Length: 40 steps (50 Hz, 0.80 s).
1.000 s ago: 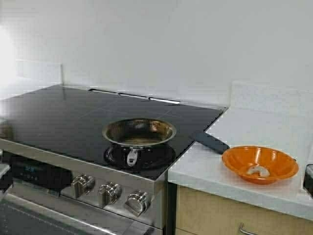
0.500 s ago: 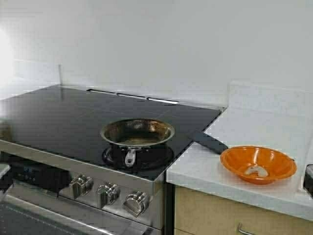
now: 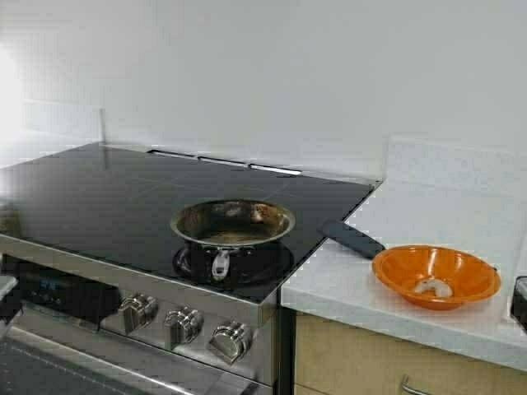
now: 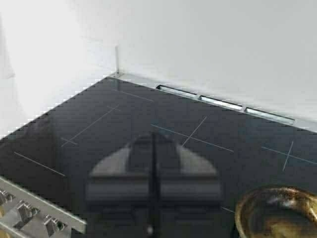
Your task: Add oil to the pan and cook the shrimp and serve it
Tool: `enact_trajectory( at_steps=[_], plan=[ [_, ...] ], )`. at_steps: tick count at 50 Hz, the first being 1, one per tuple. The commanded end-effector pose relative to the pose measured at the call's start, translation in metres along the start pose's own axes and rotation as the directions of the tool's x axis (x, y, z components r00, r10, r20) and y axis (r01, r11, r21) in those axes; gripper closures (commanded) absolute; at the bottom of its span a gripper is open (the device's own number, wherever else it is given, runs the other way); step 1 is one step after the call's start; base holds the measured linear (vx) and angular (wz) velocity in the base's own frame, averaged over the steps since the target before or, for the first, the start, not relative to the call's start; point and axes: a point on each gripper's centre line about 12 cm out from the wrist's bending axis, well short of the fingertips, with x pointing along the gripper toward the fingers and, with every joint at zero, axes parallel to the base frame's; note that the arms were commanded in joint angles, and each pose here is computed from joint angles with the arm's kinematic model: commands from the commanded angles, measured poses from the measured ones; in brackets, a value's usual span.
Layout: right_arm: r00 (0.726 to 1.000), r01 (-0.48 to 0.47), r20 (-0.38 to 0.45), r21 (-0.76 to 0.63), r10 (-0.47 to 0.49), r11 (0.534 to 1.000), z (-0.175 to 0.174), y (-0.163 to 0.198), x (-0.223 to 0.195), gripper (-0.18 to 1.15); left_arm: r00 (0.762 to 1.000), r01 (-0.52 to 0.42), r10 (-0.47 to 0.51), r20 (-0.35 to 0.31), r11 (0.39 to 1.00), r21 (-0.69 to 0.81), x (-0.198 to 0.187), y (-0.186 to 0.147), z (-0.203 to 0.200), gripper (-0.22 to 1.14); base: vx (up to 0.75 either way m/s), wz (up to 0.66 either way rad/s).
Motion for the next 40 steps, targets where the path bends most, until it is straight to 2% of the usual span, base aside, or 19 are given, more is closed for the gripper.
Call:
enact_trajectory(
  at_steps=[1,4,6,18,40],
  plan=[
    [0.999,-0.026,0.035,0.005,0.026,1.0,0.027,0.003,-0.005,0.11,1.0,-0.001,0.001,0.022,1.0,0.002,0.0,0.0,0.006,0.89,0.0,0.0],
    [0.999,-0.03,0.034,0.005,0.03,1.0,0.028,0.004,-0.005,-0.07,1.0,0.001,-0.001,0.028,1.0,0.003,-0.001,0.0,0.008,0.89,0.0,0.0],
    [0.999,-0.037,0.029,0.008,0.037,0.999,0.028,0.005,-0.005,-0.1,1.0,0.0,-0.001,0.029,1.0,0.003,-0.002,0.0,0.008,0.89,0.0,0.0],
    [0.999,-0.042,0.034,0.01,0.042,0.999,0.034,0.006,-0.009,-0.07,0.999,0.001,-0.001,0.034,1.0,0.005,-0.002,0.0,0.009,0.89,0.0,0.0],
    [0.999,-0.036,-0.02,0.012,0.036,0.999,0.02,0.003,-0.016,-0.07,0.999,-0.001,0.0,0.032,1.0,0.005,-0.002,0.0,0.008,0.89,0.0,0.0]
  ],
)
